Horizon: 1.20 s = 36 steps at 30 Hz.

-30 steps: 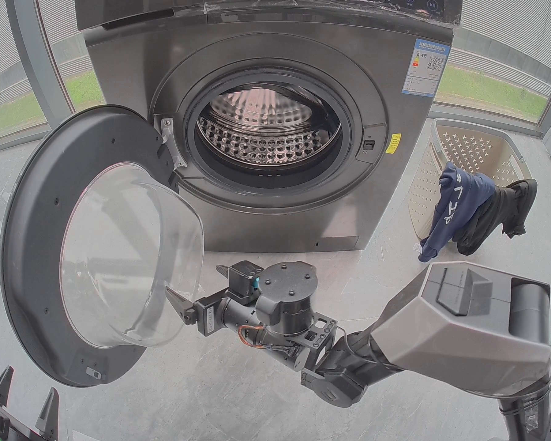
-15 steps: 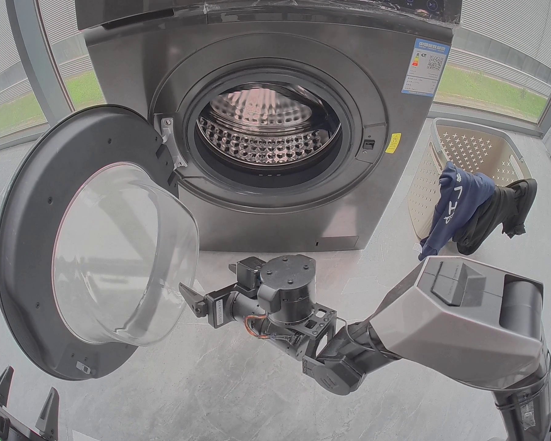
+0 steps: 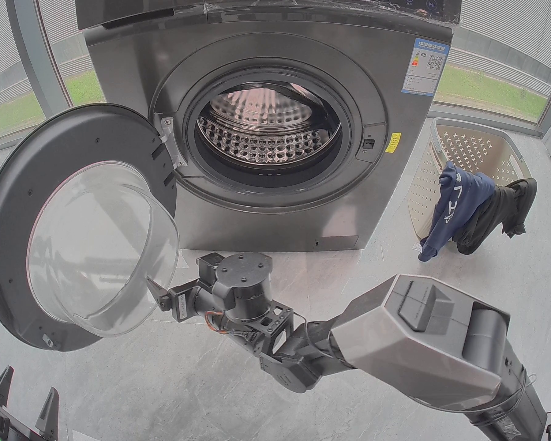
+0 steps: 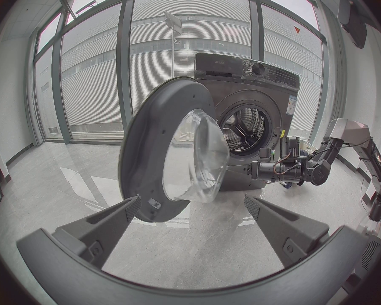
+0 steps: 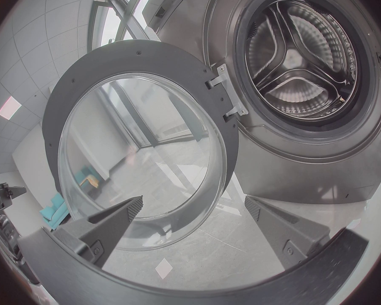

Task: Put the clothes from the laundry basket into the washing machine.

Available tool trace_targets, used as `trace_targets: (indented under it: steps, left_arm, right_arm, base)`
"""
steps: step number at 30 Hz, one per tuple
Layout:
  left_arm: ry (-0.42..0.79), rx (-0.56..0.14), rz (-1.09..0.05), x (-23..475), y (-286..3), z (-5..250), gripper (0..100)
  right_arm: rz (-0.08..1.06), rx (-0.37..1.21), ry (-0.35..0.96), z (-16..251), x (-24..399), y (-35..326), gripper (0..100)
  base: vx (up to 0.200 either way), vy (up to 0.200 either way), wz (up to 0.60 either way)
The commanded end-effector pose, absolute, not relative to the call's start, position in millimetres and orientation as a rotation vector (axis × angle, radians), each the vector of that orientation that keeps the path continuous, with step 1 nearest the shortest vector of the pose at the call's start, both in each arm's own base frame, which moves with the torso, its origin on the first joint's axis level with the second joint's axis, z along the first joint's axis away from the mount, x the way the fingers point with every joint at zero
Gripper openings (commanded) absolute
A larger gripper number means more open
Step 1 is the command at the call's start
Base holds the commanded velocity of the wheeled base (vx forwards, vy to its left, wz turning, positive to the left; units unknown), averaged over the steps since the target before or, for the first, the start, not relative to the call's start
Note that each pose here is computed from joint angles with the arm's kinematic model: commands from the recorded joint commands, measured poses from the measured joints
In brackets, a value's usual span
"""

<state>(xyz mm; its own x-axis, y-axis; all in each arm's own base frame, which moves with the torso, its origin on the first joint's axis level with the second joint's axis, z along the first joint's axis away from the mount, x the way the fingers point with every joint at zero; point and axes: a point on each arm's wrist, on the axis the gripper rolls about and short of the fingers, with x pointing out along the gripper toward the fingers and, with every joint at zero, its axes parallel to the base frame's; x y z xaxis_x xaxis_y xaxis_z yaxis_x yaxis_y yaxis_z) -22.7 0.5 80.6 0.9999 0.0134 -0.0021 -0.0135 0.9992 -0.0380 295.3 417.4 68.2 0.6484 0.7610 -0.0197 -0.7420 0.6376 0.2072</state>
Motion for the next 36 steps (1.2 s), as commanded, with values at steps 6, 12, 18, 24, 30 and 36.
trace_targets:
  steps: [6,12,18,24,30,36]
  left_arm:
    - [0.004,-0.038,0.014,-23,1,76,100]
    - [0.001,-0.035,0.017,-23,1,76,100]
    - [0.001,-0.029,0.015,-23,0,76,100]
    - [0.001,-0.029,0.015,-23,0,76,100]
    - [0.001,-0.029,0.015,-23,0,76,100]
    - [0.001,-0.029,0.015,-23,0,76,100]
  right_arm:
    - [0.826,0.186,0.111,58,301,421,100]
    - [0.745,0.182,0.098,122,291,350,100]
    - [0.634,0.145,0.028,174,256,244,100]
    - [0.426,0.135,-0.021,190,202,132,100]
    - [0.214,0.144,-0.133,185,121,41,100]
    - [0.130,0.124,-0.160,165,78,18,100]
  base:
    - [0.000,0.000,0.00]
    - [0.000,0.000,0.00]
    - [0.000,0.000,0.00]
    - [0.000,0.000,0.00]
    - [0.000,0.000,0.00]
    - [0.000,0.000,0.00]
